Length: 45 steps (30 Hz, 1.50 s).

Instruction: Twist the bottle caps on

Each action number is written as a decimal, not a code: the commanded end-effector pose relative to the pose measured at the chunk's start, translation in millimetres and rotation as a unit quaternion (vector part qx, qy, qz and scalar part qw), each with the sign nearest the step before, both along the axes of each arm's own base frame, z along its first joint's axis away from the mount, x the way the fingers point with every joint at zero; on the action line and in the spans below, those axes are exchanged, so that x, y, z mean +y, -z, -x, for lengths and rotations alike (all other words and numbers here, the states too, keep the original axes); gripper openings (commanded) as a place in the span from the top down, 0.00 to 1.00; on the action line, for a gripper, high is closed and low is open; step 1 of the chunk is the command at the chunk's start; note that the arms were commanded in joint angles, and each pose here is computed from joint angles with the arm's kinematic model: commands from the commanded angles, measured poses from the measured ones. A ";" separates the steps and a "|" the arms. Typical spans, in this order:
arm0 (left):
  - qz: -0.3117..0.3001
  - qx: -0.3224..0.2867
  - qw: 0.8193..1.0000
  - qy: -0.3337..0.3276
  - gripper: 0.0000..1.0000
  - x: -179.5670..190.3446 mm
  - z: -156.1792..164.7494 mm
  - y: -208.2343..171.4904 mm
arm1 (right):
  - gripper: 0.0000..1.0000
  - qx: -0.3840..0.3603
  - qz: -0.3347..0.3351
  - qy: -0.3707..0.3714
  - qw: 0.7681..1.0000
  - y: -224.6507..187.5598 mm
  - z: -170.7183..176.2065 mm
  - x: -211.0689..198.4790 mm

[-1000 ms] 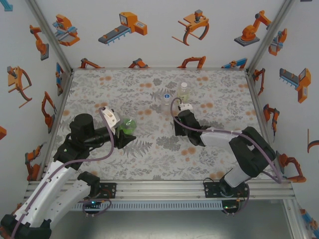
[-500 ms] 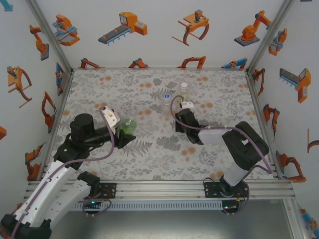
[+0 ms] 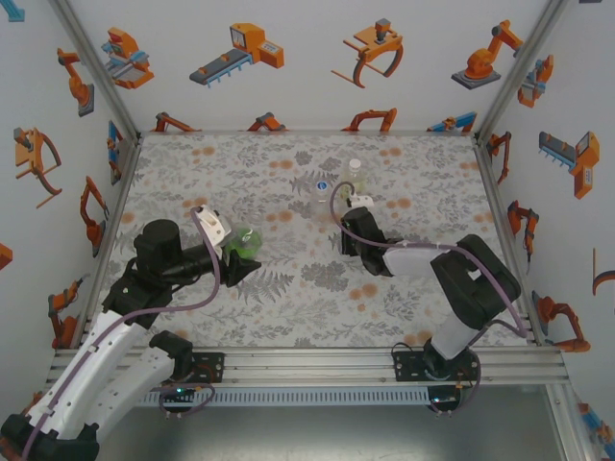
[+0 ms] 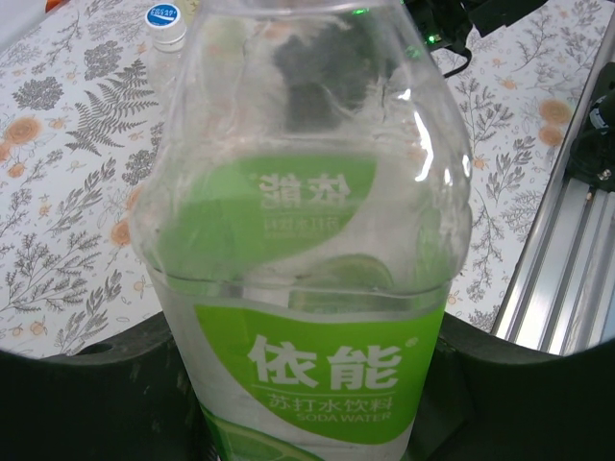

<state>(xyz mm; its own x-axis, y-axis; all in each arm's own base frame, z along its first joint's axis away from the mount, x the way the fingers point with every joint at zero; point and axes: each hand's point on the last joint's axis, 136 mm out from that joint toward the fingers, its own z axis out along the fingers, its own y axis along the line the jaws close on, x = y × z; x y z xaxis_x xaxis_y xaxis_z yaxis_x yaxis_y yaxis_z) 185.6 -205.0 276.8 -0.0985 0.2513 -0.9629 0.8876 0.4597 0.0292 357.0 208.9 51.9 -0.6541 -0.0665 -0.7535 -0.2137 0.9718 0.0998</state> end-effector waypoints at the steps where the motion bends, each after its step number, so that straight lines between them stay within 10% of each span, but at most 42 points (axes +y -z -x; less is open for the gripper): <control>1: 0.001 -0.012 1.000 0.003 0.97 0.9 1.5 -4.7 | 0.69 0.061 0.000 -0.041 0.997 9.3 34.1 14.6; 17: 0.008 -0.016 1.000 0.004 0.94 1.0 3.2 -7.6 | 0.66 0.172 -0.001 -0.192 0.966 13.7 171.1 70.9; 24: 0.010 -0.019 1.000 -0.001 0.91 2.7 3.3 -9.7 | 0.49 0.159 0.008 -0.182 0.970 -16.1 160.5 76.7; 45: 0.008 -0.027 1.000 -0.011 0.90 6.6 3.8 -10.7 | 0.53 0.238 0.033 -0.115 0.964 -18.9 157.5 74.3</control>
